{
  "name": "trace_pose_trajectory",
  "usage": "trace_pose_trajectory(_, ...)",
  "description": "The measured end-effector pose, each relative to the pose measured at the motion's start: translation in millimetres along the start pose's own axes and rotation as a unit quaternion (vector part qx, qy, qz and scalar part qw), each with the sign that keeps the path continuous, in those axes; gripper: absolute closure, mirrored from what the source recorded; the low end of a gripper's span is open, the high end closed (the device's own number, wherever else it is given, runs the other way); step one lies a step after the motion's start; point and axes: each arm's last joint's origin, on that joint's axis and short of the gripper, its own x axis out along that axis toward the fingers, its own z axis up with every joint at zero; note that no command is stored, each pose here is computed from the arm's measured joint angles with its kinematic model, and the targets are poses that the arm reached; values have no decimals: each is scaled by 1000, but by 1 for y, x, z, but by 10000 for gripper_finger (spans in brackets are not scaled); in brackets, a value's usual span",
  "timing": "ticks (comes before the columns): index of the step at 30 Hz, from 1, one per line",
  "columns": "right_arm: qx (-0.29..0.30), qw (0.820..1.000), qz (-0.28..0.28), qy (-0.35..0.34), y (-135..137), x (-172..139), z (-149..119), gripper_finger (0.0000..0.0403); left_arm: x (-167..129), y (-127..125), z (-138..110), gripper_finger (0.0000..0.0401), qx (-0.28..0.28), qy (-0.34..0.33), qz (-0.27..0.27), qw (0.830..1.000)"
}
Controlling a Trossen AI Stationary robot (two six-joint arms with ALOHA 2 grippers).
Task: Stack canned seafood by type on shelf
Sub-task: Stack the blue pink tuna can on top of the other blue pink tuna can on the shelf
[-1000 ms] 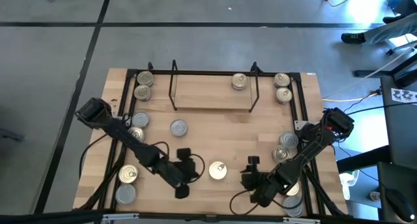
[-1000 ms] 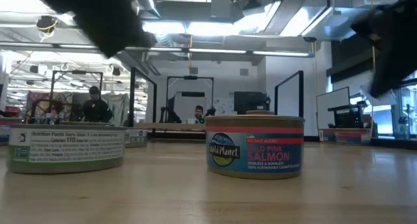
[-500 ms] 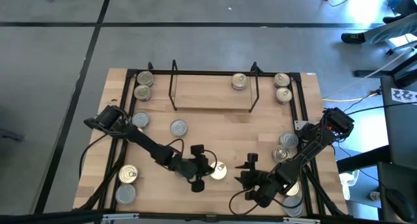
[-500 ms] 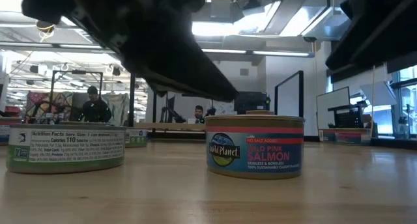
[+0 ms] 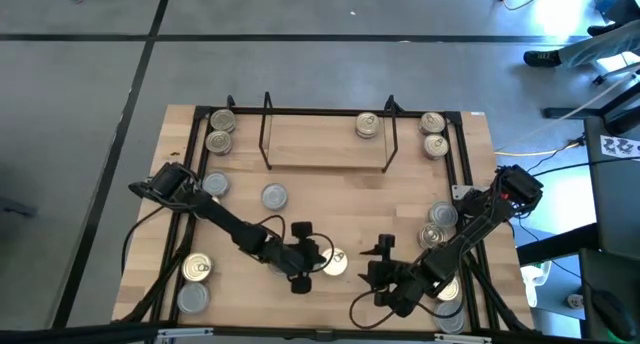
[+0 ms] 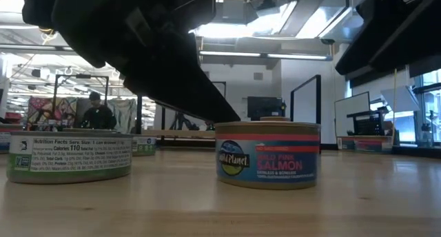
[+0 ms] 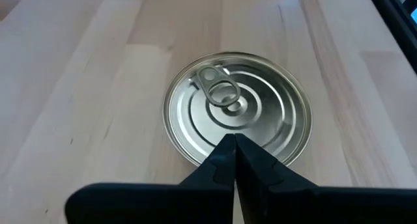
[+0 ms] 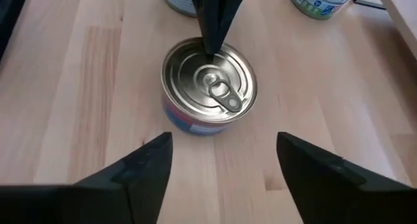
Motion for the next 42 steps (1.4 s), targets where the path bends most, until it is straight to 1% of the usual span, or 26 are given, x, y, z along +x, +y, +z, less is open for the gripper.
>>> trace_pose_trajectory(3,-2,1000,-8,-6,0,0,0,121,-1,0,-1,400,4,10,4,1000)
trace_pose_trajectory(6,-18,1000,-10,-7,0,1,0,121,-2,-1,-3,400,8,14,7,1000)
trace_pose_trajectory(11,-78,997,3,-24,11,11,-1,121,-2,2,-9,400,2,-1,5,1000)
trace_pose_trajectory(13,-115,993,6,-31,16,18,-3,120,-2,2,-10,400,-2,-2,5,1000)
trace_pose_trajectory(17,-192,981,3,-36,25,31,-9,120,-2,3,-11,400,-1,0,5,1000)
trace_pose_trajectory(20,-254,967,-8,-32,27,42,-15,120,-2,3,-12,400,-1,1,5,1000)
trace_pose_trajectory(23,-296,955,-16,-29,28,53,-18,120,-2,3,-12,400,1,1,5,1000)
trace_pose_trajectory(25,-318,947,-33,-30,27,58,-18,120,-2,3,-12,400,1,2,5,1000)
trace_pose_trajectory(28,-338,939,-43,-33,26,63,-17,120,-2,3,-13,400,1,3,5,1000)
trace_pose_trajectory(30,-348,936,-39,-35,26,67,-16,120,-2,3,-13,400,1,3,5,1000)
trace_pose_trajectory(34,-368,929,-42,-23,21,76,-16,120,-2,3,-13,400,2,4,5,1000)
trace_pose_trajectory(37,-374,927,-33,-15,20,81,-19,120,-2,3,-13,400,3,5,5,1000)
trace_pose_trajectory(42,-392,919,-37,-9,19,88,-20,120,-1,3,-14,400,9,5,6,1000)
